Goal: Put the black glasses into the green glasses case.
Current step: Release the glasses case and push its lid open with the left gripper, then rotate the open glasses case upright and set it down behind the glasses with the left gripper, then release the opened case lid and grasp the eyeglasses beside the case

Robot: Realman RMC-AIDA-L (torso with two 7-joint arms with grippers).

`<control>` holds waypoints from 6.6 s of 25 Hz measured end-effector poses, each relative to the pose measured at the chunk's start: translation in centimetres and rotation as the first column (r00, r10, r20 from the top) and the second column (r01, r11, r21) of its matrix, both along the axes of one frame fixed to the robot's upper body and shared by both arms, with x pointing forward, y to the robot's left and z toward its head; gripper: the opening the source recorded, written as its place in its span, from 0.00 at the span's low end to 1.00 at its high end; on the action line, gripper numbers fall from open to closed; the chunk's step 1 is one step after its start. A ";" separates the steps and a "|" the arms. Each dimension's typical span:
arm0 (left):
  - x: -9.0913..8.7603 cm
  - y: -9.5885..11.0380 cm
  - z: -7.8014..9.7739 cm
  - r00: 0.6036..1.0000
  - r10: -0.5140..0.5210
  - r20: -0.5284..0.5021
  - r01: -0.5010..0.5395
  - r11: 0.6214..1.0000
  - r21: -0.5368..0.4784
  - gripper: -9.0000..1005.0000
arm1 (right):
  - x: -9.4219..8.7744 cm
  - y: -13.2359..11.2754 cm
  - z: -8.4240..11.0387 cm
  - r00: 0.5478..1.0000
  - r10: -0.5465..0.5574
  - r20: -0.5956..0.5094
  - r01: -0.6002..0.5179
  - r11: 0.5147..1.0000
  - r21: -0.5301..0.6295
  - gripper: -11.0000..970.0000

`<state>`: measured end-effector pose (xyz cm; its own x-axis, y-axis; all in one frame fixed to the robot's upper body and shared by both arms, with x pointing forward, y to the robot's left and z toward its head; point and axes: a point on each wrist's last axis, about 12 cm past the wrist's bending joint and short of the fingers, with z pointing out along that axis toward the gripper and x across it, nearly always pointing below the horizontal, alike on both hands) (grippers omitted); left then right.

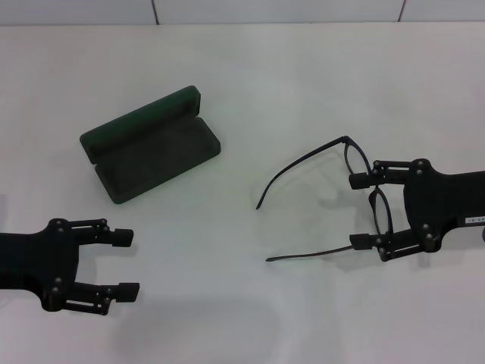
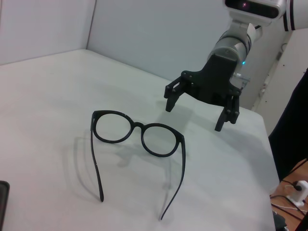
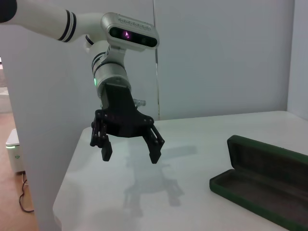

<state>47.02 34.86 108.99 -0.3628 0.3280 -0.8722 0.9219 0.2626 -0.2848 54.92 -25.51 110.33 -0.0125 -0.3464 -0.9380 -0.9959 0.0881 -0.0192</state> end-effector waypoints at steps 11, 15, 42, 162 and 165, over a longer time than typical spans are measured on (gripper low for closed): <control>0.0 0.0 0.0 1.000 0.007 -0.007 -0.007 1.000 0.002 0.86 | -0.1 -0.1 0.0 1.000 -0.001 -0.001 0.001 1.000 0.002 0.90; 0.3 0.1 0.1 0.998 0.044 -0.035 -0.044 0.999 -0.008 0.86 | -0.1 0.0 0.0 1.000 0.000 -0.001 0.000 1.000 0.002 0.90; 15.2 -5.2 11.8 0.953 0.293 -0.076 -0.227 0.859 0.459 0.86 | -0.2 0.9 -0.2 0.999 0.030 -0.016 -0.031 0.999 -0.017 0.90; 10.8 -5.6 6.0 0.978 0.193 0.079 -0.204 0.963 0.178 0.81 | -0.8 1.0 -1.2 0.999 0.009 -0.052 -0.011 0.999 -0.039 0.88; 7.7 -2.8 3.9 0.969 0.236 0.073 -0.243 0.964 0.108 0.87 | -0.7 0.6 -1.1 0.998 -0.010 -0.066 0.007 0.999 -0.039 0.88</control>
<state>54.75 32.10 112.92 -0.3919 0.3371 -0.8560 0.8425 0.5053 -0.1867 54.18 -24.92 109.27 -0.0776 -0.3818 -0.9210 -0.9943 0.0970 0.0436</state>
